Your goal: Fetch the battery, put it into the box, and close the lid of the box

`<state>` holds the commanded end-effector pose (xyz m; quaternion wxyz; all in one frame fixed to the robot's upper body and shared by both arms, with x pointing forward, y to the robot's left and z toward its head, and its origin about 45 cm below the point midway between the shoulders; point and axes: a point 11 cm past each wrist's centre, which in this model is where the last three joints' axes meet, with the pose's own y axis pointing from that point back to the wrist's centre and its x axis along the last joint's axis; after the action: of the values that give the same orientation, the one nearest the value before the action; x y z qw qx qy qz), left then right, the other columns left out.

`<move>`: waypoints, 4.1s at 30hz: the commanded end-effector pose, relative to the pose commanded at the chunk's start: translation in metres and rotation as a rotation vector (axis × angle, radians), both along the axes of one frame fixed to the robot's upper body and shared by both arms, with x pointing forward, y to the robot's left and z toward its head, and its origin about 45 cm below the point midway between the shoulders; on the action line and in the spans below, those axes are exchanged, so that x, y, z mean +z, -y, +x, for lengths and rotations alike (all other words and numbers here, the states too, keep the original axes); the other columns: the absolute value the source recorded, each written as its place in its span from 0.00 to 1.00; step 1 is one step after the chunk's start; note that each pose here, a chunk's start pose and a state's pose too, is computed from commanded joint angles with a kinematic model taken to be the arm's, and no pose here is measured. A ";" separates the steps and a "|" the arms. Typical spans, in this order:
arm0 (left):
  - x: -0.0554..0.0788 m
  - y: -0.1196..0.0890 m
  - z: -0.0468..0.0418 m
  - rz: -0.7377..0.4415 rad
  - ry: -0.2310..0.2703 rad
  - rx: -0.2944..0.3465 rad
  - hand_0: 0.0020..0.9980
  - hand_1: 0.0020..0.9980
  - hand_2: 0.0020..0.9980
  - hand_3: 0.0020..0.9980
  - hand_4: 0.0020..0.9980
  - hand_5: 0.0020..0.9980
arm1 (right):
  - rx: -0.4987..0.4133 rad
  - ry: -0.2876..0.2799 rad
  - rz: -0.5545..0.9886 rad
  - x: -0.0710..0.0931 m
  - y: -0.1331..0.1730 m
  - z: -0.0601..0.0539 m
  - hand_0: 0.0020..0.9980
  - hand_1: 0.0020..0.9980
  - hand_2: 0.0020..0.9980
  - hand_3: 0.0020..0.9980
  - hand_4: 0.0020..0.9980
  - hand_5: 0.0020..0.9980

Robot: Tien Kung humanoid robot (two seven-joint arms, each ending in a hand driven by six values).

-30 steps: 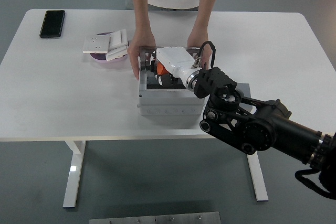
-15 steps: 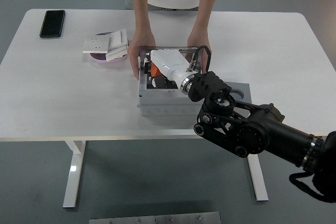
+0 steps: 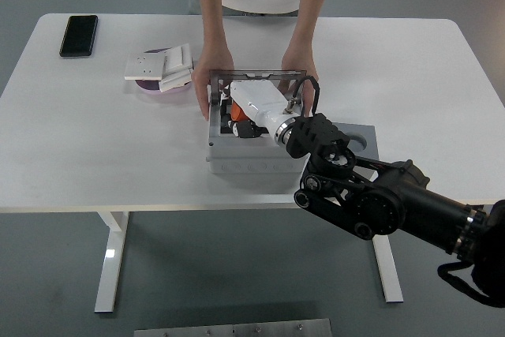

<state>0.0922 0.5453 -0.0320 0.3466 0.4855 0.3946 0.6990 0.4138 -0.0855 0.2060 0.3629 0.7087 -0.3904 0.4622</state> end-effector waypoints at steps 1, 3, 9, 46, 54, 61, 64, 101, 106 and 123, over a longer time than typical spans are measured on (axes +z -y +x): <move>0.000 0.000 0.0000 0.000 0.000 0.000 0.64 0.75 0.60 0.54 0.41 0.00 | 0.000 0.001 0.002 0.000 0.000 0.000 0.31 0.27 0.28 0.29 0.09 0.00; 0.000 0.001 0.0000 -0.001 0.000 -0.001 0.64 0.75 0.60 0.54 0.41 0.00 | -0.002 0.002 0.007 -0.001 0.000 0.000 0.31 0.27 0.28 0.29 0.09 0.00; -0.001 0.001 -0.0004 -0.002 -0.001 -0.003 0.64 0.74 0.60 0.54 0.41 0.00 | -0.005 0.012 0.025 -0.004 0.001 0.001 0.30 0.27 0.28 0.29 0.09 0.00; 0.000 0.001 0.0020 -0.002 0.000 -0.008 0.64 0.74 0.60 0.54 0.41 0.00 | -0.011 -0.008 0.042 -0.009 0.006 0.002 0.56 0.40 0.46 0.45 0.51 0.00; 0.000 0.001 0.0014 -0.003 -0.002 -0.007 0.64 0.74 0.60 0.54 0.41 0.00 | -0.012 -0.009 0.049 -0.008 0.007 0.002 0.59 0.44 0.50 0.49 0.59 0.00; 0.000 0.002 0.0018 -0.004 -0.002 -0.008 0.64 0.74 0.60 0.54 0.41 0.00 | -0.012 -0.013 0.050 -0.008 0.007 0.002 0.60 0.47 0.52 0.52 0.60 0.00; -0.001 0.002 0.0017 -0.004 -0.003 -0.009 0.64 0.74 0.60 0.54 0.41 0.00 | -0.011 -0.015 0.049 -0.009 0.007 0.002 0.60 0.47 0.52 0.52 0.60 0.00; -0.004 0.004 -0.0090 -0.009 -0.014 0.013 0.64 0.74 0.59 0.54 0.41 0.00 | 0.054 0.045 0.043 0.052 0.002 -0.012 0.65 0.51 0.59 0.62 0.63 0.04; -0.005 0.004 -0.0096 -0.009 -0.013 0.014 0.64 0.74 0.59 0.54 0.41 0.00 | 0.046 0.076 0.053 0.069 0.007 -0.006 0.65 0.51 0.59 0.62 0.63 0.04; -0.004 0.004 -0.0082 -0.009 -0.011 0.013 0.64 0.74 0.59 0.54 0.42 0.00 | -0.094 0.078 0.175 0.084 0.047 0.022 0.67 0.58 0.61 0.61 0.72 0.33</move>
<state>0.0840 0.5413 -0.0363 0.3421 0.4853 0.4028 0.6965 0.4356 -0.1329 0.2896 0.3056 0.7001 -0.4758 0.4360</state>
